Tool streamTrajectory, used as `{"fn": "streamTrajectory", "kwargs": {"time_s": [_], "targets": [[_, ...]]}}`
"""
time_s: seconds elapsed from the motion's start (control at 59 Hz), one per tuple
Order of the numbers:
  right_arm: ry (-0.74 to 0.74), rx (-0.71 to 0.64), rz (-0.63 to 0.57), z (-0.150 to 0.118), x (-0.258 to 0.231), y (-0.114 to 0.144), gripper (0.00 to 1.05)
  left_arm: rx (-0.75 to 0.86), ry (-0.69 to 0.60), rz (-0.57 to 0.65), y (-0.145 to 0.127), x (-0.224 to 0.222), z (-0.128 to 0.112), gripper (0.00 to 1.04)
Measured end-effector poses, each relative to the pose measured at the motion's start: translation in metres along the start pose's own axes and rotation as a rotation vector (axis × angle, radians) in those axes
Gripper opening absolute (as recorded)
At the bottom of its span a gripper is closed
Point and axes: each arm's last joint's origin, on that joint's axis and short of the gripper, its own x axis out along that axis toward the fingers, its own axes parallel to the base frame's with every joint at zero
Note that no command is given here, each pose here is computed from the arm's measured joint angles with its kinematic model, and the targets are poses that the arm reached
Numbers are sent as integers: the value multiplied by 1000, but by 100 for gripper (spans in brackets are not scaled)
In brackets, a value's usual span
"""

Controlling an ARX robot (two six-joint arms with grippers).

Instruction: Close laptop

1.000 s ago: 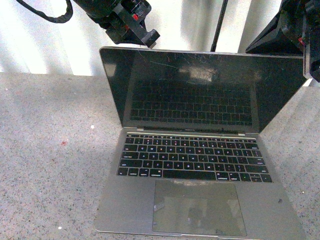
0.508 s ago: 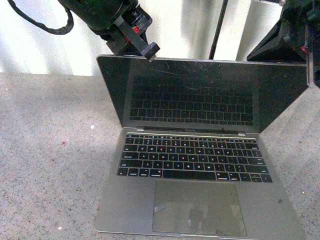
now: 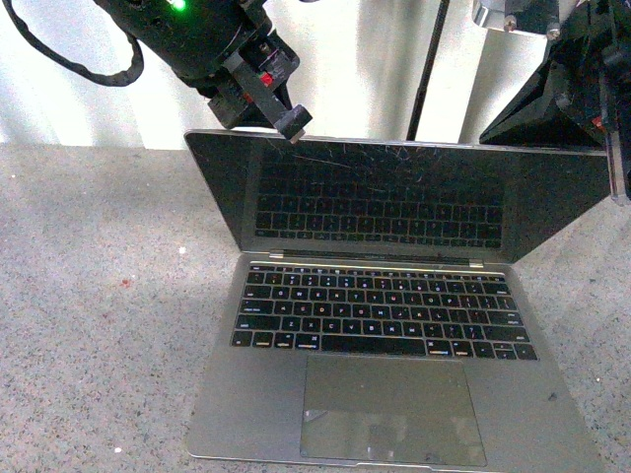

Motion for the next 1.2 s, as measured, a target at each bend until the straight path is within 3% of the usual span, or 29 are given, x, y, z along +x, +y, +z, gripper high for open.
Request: {"fn": "streamTrajectory", "kwargs": {"time_s": [1.203], "targets": [[18,8,49,-9,6,14,3,4,30,-64,-20,3,-18,4]]}}
